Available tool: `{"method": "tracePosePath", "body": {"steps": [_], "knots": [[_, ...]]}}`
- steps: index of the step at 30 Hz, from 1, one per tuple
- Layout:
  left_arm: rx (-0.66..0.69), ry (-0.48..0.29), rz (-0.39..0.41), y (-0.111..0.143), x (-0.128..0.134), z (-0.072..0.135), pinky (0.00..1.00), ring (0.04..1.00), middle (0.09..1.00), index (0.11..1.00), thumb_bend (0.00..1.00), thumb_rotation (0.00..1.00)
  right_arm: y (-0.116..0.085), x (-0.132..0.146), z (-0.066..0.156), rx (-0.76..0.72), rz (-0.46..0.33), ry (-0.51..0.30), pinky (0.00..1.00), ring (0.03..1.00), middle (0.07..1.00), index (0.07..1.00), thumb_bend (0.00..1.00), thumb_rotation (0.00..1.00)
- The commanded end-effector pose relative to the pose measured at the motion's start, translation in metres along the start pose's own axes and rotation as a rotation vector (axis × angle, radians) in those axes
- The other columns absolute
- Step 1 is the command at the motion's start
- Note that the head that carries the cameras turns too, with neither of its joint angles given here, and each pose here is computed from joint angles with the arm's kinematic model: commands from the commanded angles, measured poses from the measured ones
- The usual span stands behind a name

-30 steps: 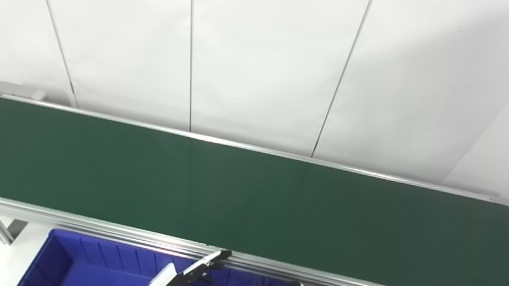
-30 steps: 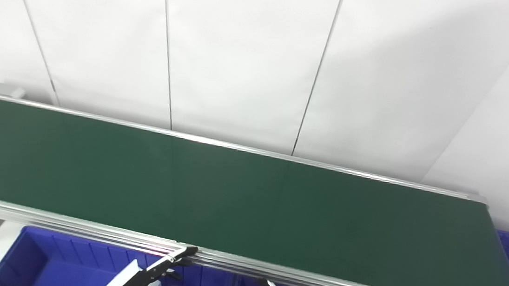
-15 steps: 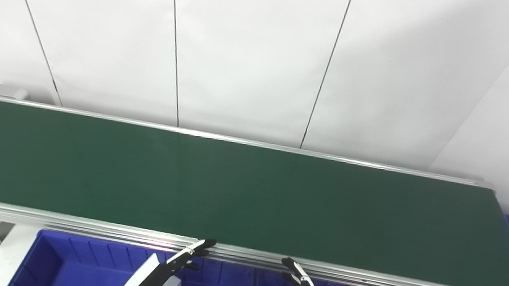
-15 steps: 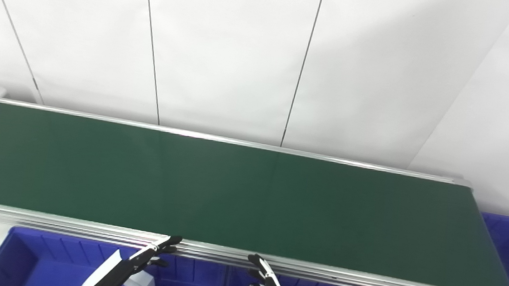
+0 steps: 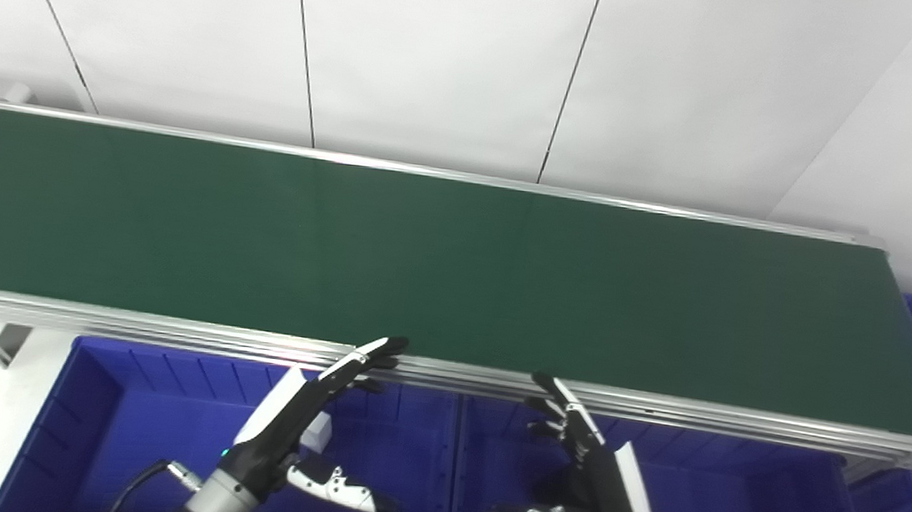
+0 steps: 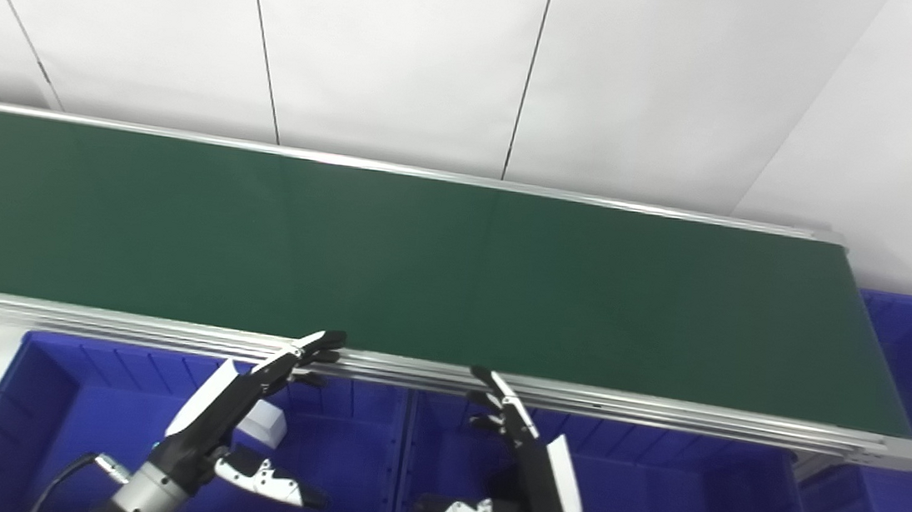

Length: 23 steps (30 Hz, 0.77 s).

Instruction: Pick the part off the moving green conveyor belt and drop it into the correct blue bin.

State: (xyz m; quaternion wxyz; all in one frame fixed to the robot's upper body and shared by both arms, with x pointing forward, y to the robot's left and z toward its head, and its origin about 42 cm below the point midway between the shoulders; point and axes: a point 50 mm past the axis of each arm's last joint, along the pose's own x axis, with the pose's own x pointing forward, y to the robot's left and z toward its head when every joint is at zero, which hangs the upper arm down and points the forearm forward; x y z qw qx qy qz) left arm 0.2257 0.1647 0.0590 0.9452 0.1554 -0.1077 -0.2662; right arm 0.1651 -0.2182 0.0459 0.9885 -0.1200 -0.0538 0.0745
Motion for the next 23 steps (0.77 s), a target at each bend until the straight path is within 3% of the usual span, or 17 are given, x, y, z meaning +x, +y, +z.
{"method": "tracePosePath", "body": {"steps": [1, 23], "knots": [[0.020, -0.073, 0.015, 0.0063, 0.0072, 0.0128, 0.74, 0.864, 0.914, 0.907, 1.00, 0.30, -0.0019, 0.0033, 0.0125, 0.022, 0.004, -0.084, 0.75, 0.830, 0.912, 0.894, 1.00, 0.47], [-0.003, -0.077, 0.022, 0.0054, 0.0055, 0.0112, 0.74, 0.864, 0.911, 0.906, 1.00, 0.28, -0.0008, 0.0044, 0.0107, 0.012, 0.013, -0.075, 0.74, 0.830, 0.925, 0.896, 1.00, 0.49]]}}
